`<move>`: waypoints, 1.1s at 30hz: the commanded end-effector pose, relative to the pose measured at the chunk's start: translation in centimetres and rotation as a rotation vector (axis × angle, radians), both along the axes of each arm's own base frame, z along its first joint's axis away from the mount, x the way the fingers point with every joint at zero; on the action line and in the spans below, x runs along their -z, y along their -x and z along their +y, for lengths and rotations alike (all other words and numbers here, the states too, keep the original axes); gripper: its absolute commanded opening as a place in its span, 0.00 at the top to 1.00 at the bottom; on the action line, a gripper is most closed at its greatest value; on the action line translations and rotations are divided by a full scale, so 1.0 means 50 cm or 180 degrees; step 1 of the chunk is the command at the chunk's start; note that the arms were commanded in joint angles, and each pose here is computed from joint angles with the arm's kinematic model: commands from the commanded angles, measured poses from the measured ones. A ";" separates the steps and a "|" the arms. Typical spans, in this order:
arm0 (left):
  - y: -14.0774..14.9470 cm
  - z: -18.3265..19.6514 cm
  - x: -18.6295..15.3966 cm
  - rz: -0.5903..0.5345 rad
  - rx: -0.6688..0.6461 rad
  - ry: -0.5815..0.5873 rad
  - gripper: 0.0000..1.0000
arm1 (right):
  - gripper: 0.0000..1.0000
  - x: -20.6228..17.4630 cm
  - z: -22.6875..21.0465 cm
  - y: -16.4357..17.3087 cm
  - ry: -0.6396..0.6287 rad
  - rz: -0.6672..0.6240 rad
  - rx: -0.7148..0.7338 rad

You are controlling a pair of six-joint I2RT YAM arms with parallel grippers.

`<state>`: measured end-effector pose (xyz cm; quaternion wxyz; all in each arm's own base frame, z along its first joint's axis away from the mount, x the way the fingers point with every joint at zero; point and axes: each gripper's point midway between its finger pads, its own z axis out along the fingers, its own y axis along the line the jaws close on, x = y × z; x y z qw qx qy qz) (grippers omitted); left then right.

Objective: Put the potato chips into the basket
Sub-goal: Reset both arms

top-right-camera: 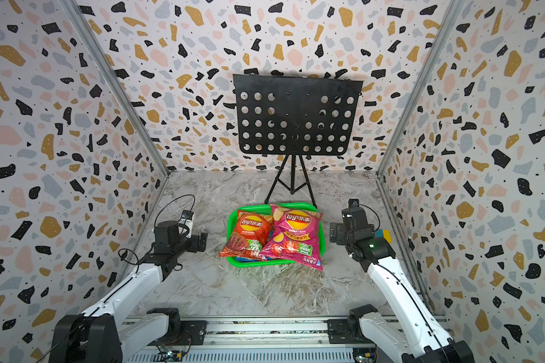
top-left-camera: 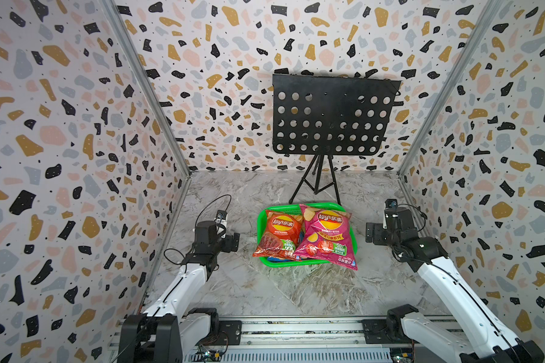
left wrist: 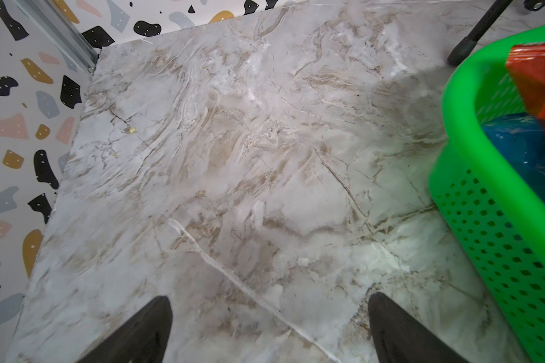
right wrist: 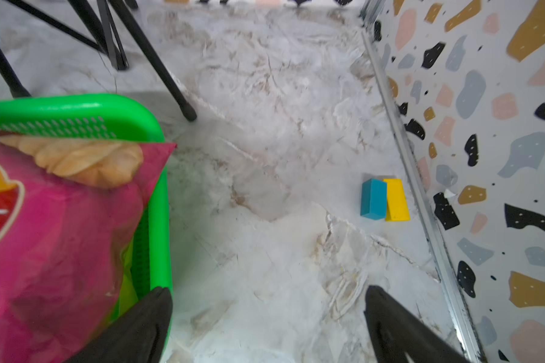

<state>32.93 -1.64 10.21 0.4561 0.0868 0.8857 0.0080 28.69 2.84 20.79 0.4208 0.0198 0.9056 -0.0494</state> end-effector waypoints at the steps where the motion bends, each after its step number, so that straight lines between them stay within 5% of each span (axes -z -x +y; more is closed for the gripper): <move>1: -0.058 0.001 -0.059 -0.0763 -0.0101 0.0176 0.00 | 0.00 -0.045 -0.003 -0.015 0.0014 -0.0471 -0.0029; 10: -0.081 0.026 -0.001 -0.1073 -0.0424 0.0324 0.00 | 0.01 -0.011 0.018 -0.067 0.0469 -0.0936 -0.0460; 13: -0.082 0.022 0.013 -0.0806 -0.0385 0.0288 0.00 | 0.01 0.025 0.018 -0.092 0.0565 -0.0989 -0.0510; 24: -0.087 0.001 0.013 -0.0776 -0.0185 0.0302 0.00 | 0.01 0.159 0.022 -0.170 0.0665 -0.0986 -0.0687; 31: -0.087 0.002 0.014 -0.0768 -0.0193 0.0298 0.00 | 0.01 0.228 -0.042 -0.170 0.0452 -0.1337 -0.0333; 33: -0.087 0.003 0.013 -0.0771 -0.0197 0.0295 0.00 | 0.00 0.239 -0.030 -0.175 0.0396 -0.1081 -0.0446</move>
